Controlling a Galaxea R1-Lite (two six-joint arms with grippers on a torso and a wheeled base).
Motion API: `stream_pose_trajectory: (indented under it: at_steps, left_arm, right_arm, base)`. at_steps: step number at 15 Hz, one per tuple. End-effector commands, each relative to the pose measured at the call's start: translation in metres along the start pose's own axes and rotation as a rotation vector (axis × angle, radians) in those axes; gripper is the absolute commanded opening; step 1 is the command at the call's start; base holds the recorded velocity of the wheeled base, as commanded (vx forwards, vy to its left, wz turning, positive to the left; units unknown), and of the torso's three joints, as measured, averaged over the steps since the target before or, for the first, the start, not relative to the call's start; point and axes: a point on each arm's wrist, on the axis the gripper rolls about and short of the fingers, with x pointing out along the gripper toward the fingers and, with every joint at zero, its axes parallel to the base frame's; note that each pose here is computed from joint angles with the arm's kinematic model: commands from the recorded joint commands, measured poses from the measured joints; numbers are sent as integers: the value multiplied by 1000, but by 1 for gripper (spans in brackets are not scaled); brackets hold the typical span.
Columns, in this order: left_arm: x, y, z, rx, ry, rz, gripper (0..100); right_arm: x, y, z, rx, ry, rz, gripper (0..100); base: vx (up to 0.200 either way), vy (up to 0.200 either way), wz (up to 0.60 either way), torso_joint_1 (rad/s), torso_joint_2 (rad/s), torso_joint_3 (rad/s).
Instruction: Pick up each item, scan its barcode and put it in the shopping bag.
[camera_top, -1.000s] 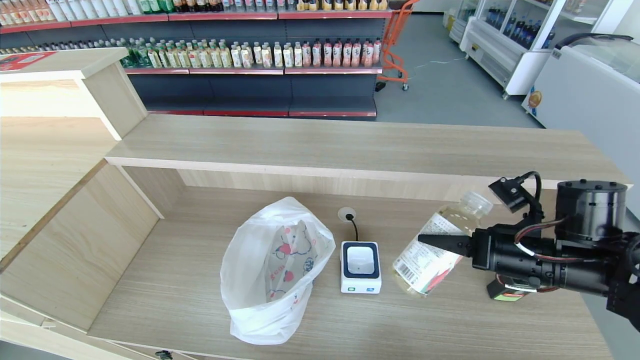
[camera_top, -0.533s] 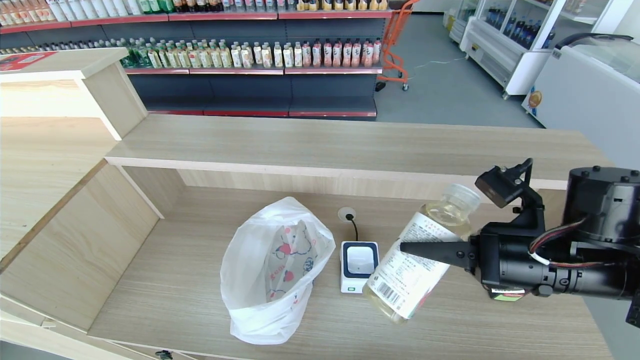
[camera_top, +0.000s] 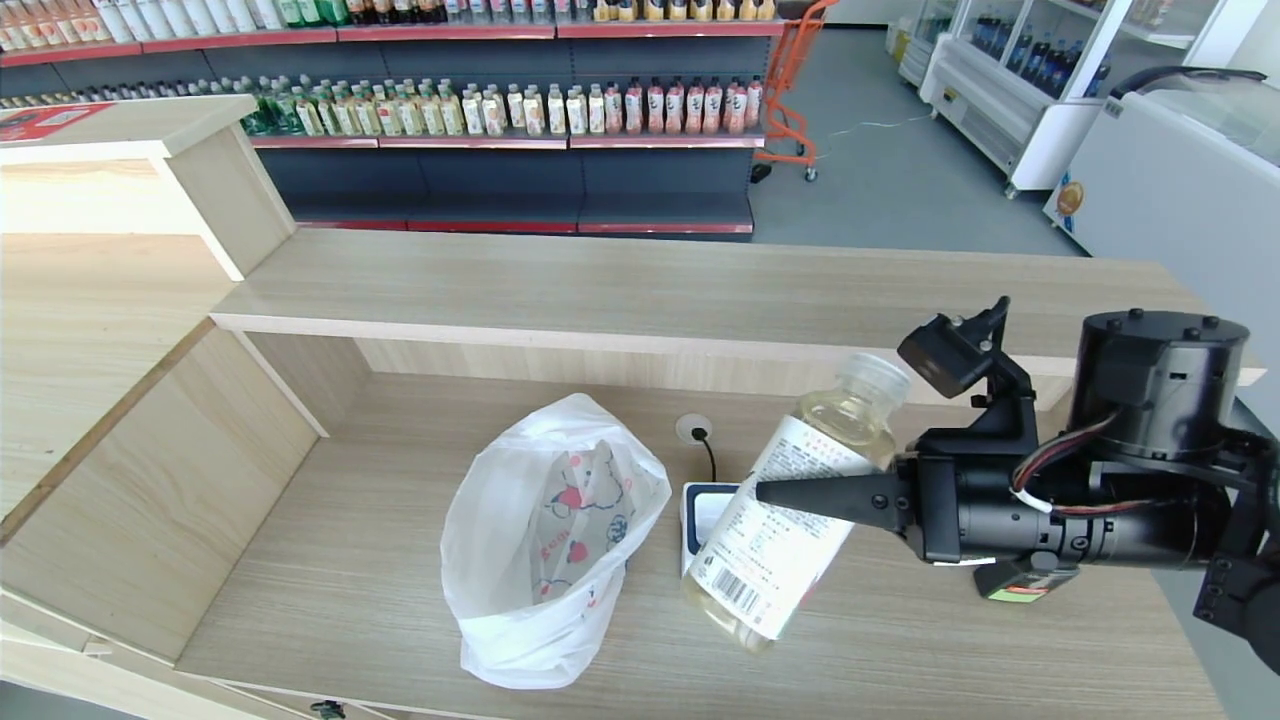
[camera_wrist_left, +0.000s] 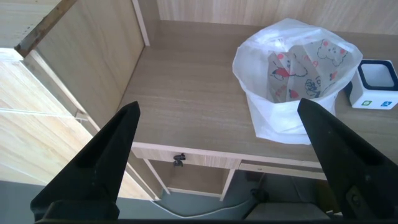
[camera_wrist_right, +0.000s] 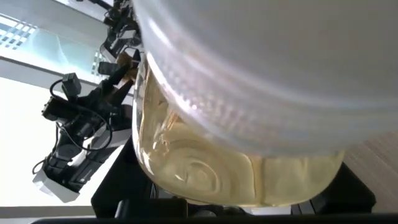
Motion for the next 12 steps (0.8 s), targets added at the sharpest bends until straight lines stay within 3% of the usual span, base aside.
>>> stream_pose_trajectory:
  at_steps: [1, 9, 11, 12]
  left_arm:
    - [0, 0, 0, 1, 0, 1, 100]
    - [0, 0, 0, -1, 0, 1, 100]
    - [0, 0, 0, -1, -2, 1, 100]
    - [0, 0, 0, 1, 0, 1, 100]
  right_arm:
    - [8, 0, -5, 1, 27, 16, 0]
    - [25, -8, -16, -68, 74, 11, 0]
    - [24, -14, -15, -172, 30, -116, 0]
    - [20, -25, -12, -267, -2, -248, 0]
  base:
    - [0, 0, 0, 0, 0, 0]
    - [0, 0, 0, 0, 0, 0]
    - [0, 0, 0, 0, 0, 0]
    - [0, 0, 0, 0, 0, 0]
